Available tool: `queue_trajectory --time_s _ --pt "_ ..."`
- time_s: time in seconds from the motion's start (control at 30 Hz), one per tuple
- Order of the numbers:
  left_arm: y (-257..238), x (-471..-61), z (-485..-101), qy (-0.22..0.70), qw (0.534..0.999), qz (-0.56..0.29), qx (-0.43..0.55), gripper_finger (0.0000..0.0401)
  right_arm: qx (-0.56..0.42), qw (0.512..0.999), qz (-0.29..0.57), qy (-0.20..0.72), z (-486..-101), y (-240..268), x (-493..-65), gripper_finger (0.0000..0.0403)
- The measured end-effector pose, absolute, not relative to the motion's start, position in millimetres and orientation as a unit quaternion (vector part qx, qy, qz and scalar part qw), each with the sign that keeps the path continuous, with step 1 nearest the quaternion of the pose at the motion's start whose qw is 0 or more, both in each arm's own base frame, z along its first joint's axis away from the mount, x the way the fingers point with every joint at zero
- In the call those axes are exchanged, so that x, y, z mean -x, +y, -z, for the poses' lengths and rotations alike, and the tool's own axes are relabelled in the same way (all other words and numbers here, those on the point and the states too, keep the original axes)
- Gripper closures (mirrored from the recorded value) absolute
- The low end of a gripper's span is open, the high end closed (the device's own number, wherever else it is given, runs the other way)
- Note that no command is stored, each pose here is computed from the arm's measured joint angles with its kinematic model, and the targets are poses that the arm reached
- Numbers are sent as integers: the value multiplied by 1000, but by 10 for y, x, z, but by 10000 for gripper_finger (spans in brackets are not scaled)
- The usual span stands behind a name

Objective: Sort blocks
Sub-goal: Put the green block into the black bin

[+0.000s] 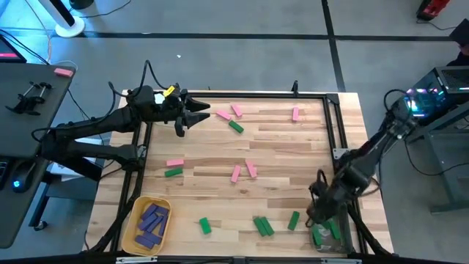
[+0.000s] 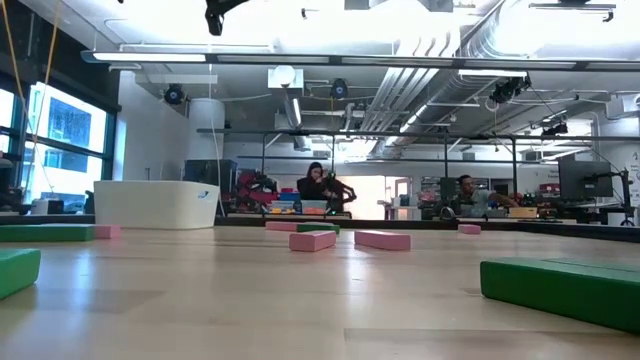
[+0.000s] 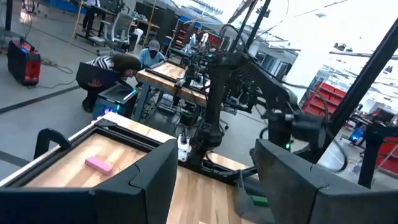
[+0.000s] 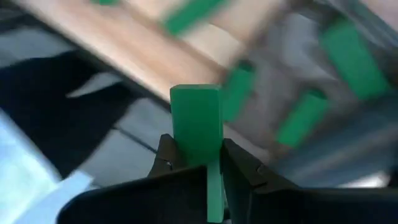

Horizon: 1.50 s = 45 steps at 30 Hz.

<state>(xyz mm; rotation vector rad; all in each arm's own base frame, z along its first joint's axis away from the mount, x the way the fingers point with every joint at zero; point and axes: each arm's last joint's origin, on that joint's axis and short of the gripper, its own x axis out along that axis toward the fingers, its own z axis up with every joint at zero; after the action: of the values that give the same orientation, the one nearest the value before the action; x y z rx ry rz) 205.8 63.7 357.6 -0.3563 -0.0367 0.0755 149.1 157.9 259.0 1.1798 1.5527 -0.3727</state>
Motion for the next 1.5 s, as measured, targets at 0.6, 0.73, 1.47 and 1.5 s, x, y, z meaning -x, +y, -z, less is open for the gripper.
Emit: queue_trajectory --time_s 0.6,0.73,1.47,1.5 --pt "635 -2058 -3576 -17 985 -35 169 199 -468 445 203 736 -2367 1747 -1374 211" --pt "637 -2064 -3572 -17 986 -35 161 199 -460 453 154 748 -2485 1786 -1397 165" --pt "1622 -3332 -2599 464 877 -105 66 199 -417 812 306 270 -3253 654 -2009 210" --pt "1660 -3364 -2485 478 869 -104 72 199 -411 813 313 268 -3253 610 -2023 210"
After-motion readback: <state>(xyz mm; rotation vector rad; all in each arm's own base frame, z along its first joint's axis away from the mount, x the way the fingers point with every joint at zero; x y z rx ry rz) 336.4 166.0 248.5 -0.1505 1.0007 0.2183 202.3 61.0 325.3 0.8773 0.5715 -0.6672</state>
